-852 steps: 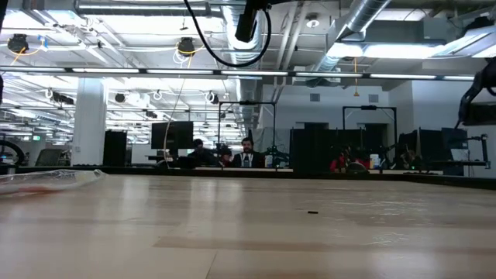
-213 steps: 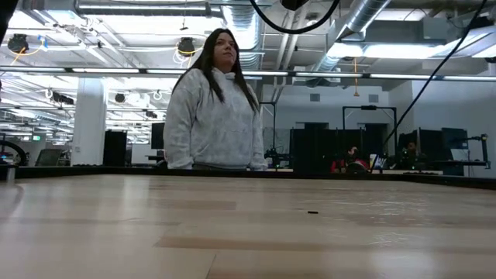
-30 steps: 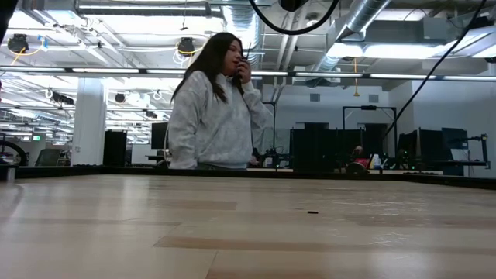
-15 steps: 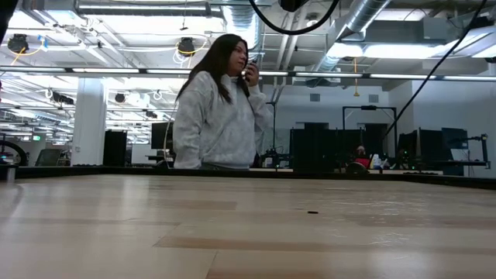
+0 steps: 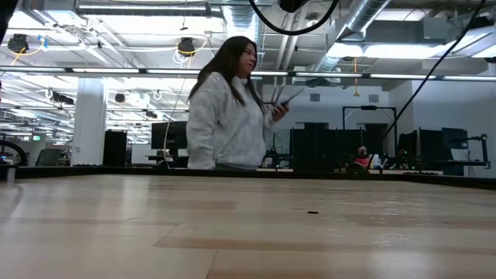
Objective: Pick & Place toothbrushing station
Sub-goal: Return to Home Position
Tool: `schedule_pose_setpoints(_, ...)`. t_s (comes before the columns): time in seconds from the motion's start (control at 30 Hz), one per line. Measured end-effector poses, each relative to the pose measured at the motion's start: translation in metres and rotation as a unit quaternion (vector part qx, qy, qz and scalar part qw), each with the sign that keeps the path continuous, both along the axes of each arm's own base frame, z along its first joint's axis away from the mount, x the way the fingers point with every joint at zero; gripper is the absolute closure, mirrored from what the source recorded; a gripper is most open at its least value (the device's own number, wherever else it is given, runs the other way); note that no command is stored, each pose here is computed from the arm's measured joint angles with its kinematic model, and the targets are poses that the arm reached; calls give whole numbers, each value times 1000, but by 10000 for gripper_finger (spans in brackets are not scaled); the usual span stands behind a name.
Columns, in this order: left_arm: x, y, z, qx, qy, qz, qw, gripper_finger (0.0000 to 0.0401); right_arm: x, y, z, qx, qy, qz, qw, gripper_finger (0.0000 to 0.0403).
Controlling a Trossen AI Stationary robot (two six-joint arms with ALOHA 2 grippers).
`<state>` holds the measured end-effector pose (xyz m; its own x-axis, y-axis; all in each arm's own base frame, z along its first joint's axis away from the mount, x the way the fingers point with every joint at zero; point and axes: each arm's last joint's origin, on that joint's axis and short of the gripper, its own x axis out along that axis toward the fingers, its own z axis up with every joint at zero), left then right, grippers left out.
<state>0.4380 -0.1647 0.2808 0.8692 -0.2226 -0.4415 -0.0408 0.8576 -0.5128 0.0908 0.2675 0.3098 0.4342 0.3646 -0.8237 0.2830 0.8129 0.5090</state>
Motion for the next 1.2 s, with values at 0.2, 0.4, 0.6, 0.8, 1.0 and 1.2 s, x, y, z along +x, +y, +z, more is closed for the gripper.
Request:
schedule_pose_setpoints(0.2,0,0,0,0,0,0,1000,400,0,2,1,7,-7,2,1000,403)
schedule_pose_setpoints(0.4,0,0,0,0,0,0,1000,400,2,4,3,7,-30,16,999,403)
schedule_pose_setpoints(0.6,0,0,0,0,0,0,1000,400,0,1,0,-8,-14,9,1000,403)
schedule_pose_setpoints(0.8,0,0,0,3,-1,-1,1000,400,0,2,-9,-4,11,6,1000,403)
schedule_pose_setpoints(1.0,0,1,0,4,-1,-1,1000,400,0,4,-13,-10,13,6,1000,403)
schedule_pose_setpoints(1.2,0,1,0,4,0,-1,1000,400,0,4,-14,-13,12,6,1000,403)
